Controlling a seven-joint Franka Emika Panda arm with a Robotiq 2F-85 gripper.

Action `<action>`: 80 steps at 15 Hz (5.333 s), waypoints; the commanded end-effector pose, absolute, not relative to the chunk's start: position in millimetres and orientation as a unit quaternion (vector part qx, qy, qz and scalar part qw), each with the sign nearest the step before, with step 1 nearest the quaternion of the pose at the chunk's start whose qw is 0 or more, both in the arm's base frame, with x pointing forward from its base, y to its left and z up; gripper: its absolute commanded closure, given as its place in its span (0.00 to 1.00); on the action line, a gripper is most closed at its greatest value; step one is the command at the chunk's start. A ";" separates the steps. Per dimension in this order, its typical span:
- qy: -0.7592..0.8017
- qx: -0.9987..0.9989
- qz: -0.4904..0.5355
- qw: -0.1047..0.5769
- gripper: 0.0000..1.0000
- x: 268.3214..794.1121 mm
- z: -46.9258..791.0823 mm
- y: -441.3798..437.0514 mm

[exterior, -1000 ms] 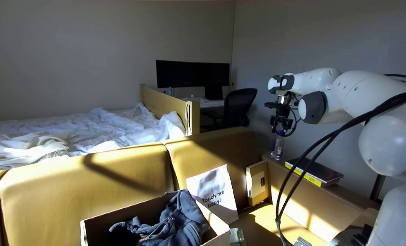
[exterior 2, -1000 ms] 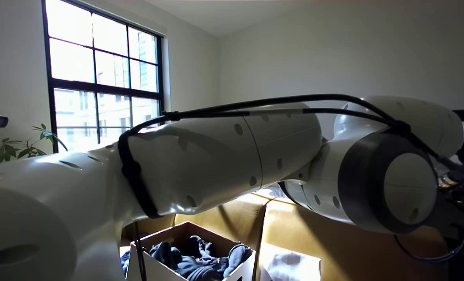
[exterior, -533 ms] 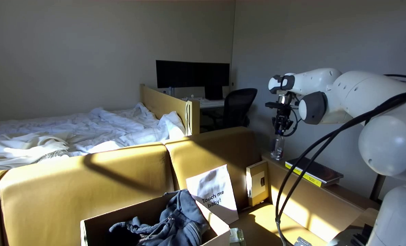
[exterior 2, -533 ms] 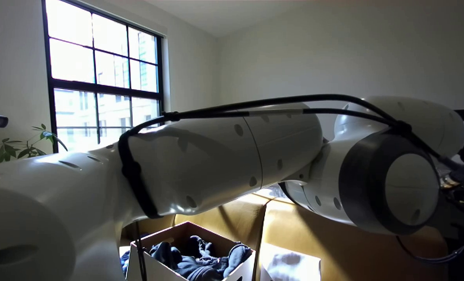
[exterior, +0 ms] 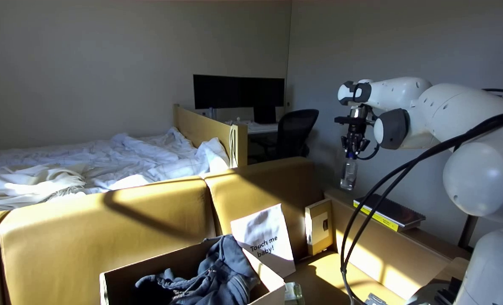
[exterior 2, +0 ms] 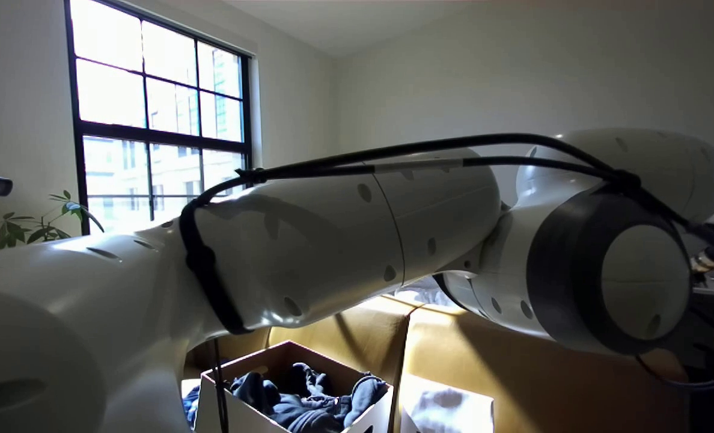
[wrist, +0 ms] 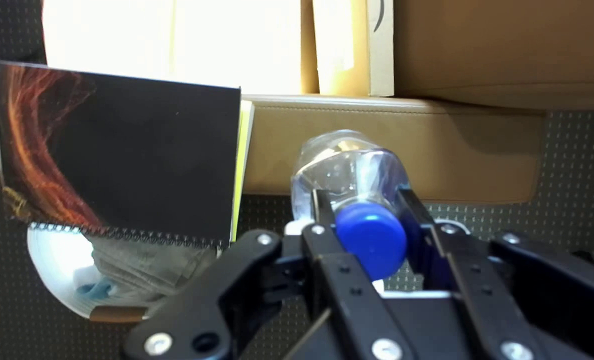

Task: Put the bottle and the white paper bag in the box, respectively

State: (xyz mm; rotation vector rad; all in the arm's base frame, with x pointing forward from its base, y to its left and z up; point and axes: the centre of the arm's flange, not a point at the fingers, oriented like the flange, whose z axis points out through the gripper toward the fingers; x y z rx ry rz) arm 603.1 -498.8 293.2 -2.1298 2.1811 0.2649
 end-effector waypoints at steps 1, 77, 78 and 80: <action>0.639 -0.764 0.090 0.030 0.90 564.4 382.4 -505.2; -0.230 -0.956 0.184 -0.010 0.90 675.4 446.6 69.2; -0.239 -0.954 0.178 -0.027 0.90 686.8 457.0 60.4; -0.219 -0.960 0.175 -0.016 0.65 713.2 458.6 79.8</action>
